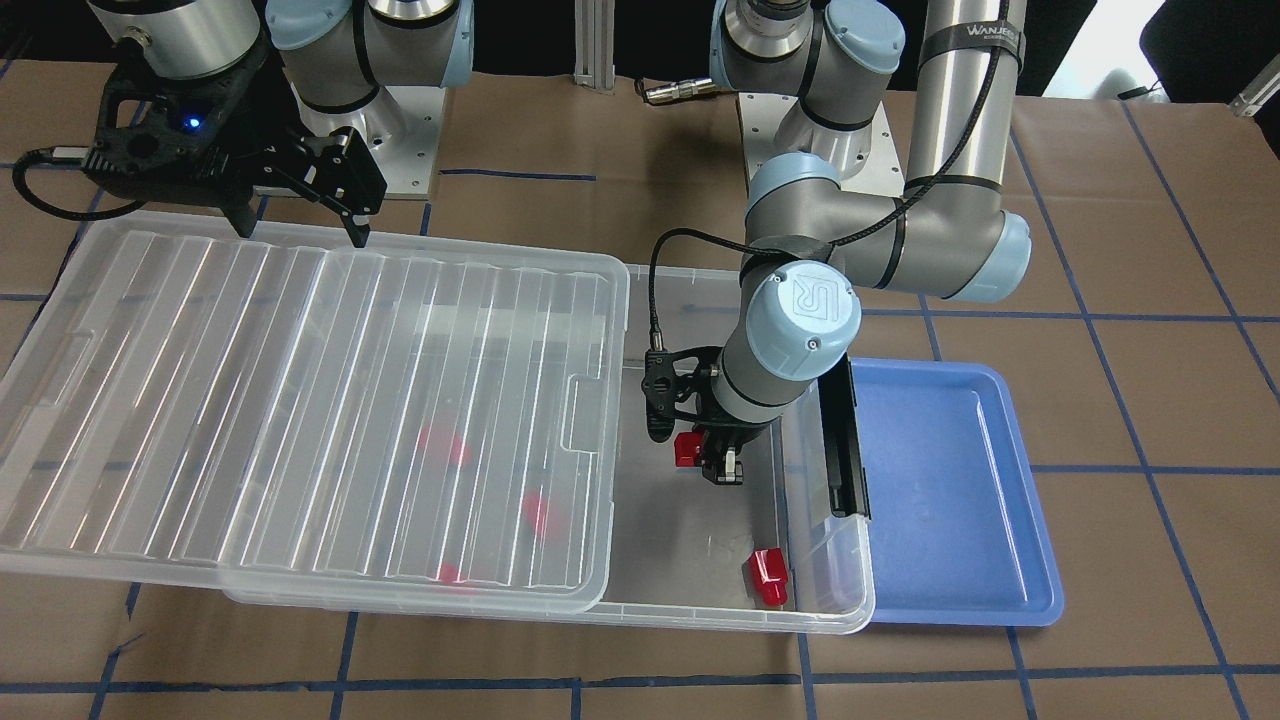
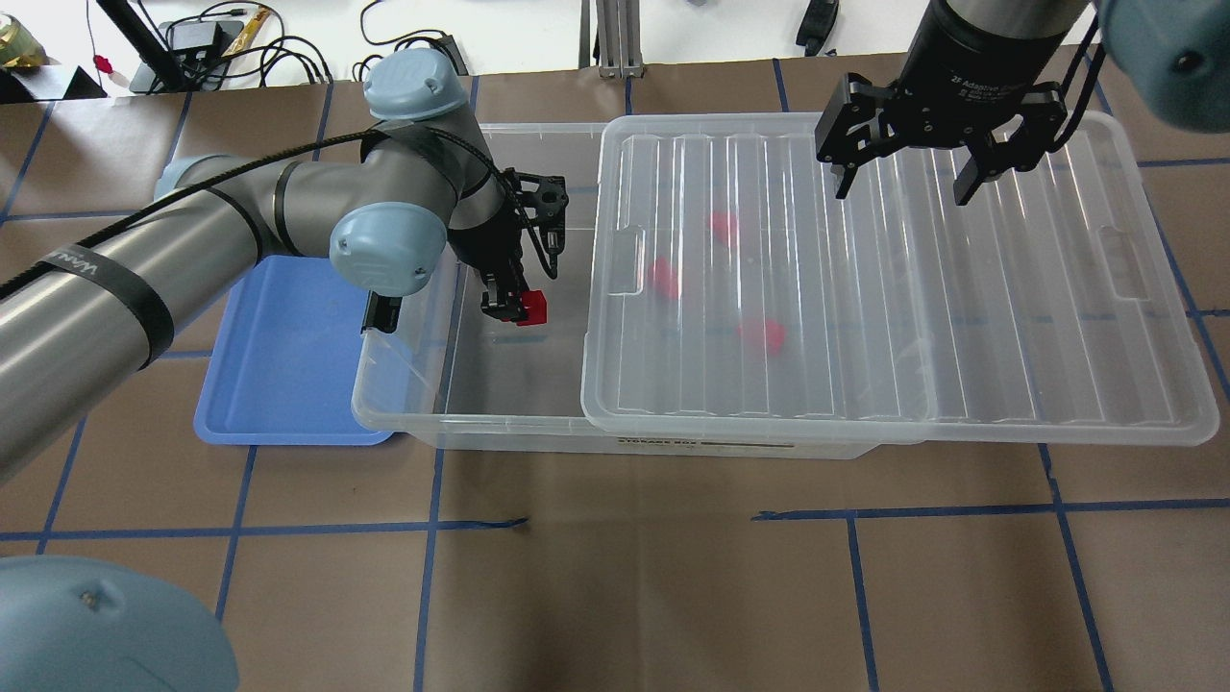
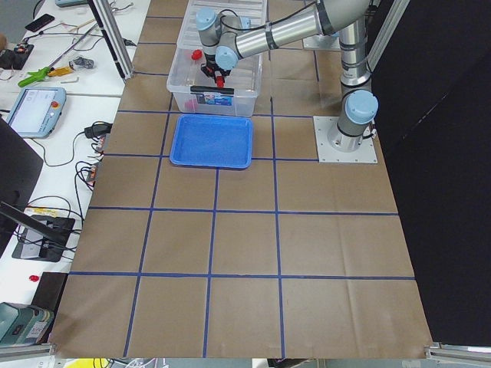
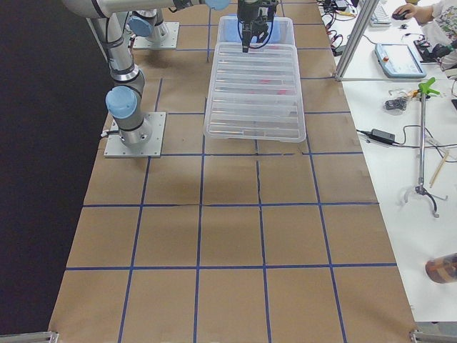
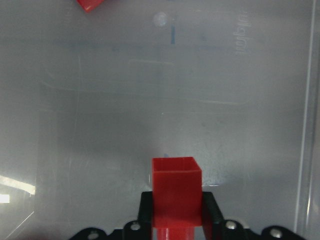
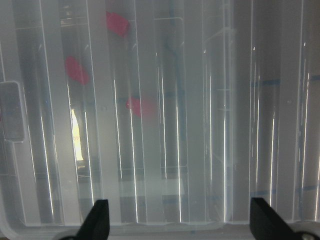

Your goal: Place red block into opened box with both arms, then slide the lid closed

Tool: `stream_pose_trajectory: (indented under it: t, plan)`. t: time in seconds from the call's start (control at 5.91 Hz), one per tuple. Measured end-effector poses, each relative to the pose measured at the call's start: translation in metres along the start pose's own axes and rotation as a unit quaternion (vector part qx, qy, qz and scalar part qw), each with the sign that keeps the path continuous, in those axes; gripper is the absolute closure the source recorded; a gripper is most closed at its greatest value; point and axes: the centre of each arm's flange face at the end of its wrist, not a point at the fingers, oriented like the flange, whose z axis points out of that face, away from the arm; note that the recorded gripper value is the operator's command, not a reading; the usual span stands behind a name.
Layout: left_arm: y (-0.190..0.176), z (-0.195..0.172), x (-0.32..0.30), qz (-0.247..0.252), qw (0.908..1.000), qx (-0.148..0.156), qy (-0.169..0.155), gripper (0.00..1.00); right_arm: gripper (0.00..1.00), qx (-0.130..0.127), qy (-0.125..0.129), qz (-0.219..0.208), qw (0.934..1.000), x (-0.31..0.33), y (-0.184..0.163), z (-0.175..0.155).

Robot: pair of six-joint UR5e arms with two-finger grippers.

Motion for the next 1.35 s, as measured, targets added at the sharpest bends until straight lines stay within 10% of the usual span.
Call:
stream_pose_trajectory:
  t: [0.17, 0.51, 1.02, 1.35]
  plan:
    - [0.004, 0.017, 0.001, 0.000, 0.9999, -0.013, 0.001, 0.82, 0.00, 0.000, 0.000, 0.000, 1.0000, 0.000, 0.000, 0.000]
    - [0.010, 0.033, 0.000, -0.003, 0.9993, -0.037, 0.007, 0.03, 0.00, -0.001, 0.000, 0.000, 1.0000, 0.000, 0.000, 0.001]
    - [0.008, -0.008, 0.001, -0.012, 0.9992, -0.038, 0.001, 0.02, 0.00, -0.002, 0.000, 0.001, 1.0000, 0.000, 0.000, 0.002]
    - [0.001, -0.106, 0.019, -0.029, 0.9984, -0.040, 0.027, 0.02, 0.00, -0.001, 0.001, 0.003, 1.0000, 0.005, -0.002, 0.002]
